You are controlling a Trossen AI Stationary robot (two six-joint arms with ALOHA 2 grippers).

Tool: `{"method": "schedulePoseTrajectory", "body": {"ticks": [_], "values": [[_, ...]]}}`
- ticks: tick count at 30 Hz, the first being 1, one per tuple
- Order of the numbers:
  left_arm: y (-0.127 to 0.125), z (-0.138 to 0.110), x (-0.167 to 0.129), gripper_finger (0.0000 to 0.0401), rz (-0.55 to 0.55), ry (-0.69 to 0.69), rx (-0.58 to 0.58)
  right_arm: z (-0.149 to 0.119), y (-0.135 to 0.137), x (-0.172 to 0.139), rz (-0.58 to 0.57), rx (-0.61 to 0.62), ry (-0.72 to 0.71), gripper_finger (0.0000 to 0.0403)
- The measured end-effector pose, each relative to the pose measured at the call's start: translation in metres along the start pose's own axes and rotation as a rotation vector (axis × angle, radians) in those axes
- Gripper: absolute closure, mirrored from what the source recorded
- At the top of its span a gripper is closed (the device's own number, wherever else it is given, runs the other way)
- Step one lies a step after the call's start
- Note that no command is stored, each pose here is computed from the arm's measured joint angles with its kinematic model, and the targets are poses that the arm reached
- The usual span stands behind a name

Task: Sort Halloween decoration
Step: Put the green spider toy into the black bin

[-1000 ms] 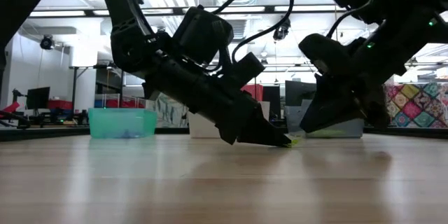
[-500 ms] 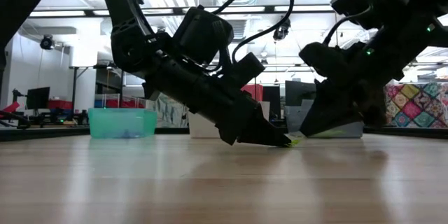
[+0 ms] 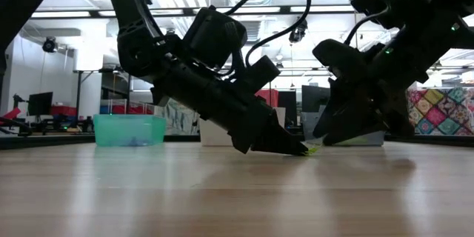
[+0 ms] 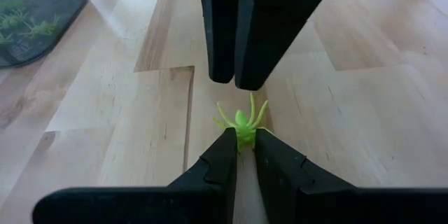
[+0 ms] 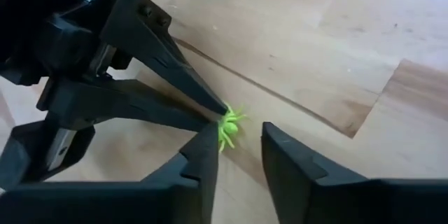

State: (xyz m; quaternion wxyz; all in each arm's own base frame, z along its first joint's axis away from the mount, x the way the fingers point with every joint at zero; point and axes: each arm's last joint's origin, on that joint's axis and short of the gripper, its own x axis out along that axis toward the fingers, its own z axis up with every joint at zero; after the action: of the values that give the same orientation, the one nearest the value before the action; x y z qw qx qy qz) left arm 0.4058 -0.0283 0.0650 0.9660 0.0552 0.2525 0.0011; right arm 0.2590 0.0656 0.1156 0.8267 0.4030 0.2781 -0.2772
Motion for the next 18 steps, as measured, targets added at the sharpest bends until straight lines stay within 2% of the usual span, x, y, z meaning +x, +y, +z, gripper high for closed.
{"method": "schedulePoseTrajectory", "body": {"ticks": [8, 18], "values": [[0.0000, -0.0001, 0.0000, 0.0365, 0.000, 0.000, 0.000, -0.0005, 0.0002, -0.0001, 0.007, 0.027, 0.019, 0.0248], [0.0000, -0.0007, -0.0004, 0.0365, 0.000, -0.001, -0.003, -0.0059, -0.0035, 0.0087, -0.016, 0.065, 0.016, 0.0234]]}}
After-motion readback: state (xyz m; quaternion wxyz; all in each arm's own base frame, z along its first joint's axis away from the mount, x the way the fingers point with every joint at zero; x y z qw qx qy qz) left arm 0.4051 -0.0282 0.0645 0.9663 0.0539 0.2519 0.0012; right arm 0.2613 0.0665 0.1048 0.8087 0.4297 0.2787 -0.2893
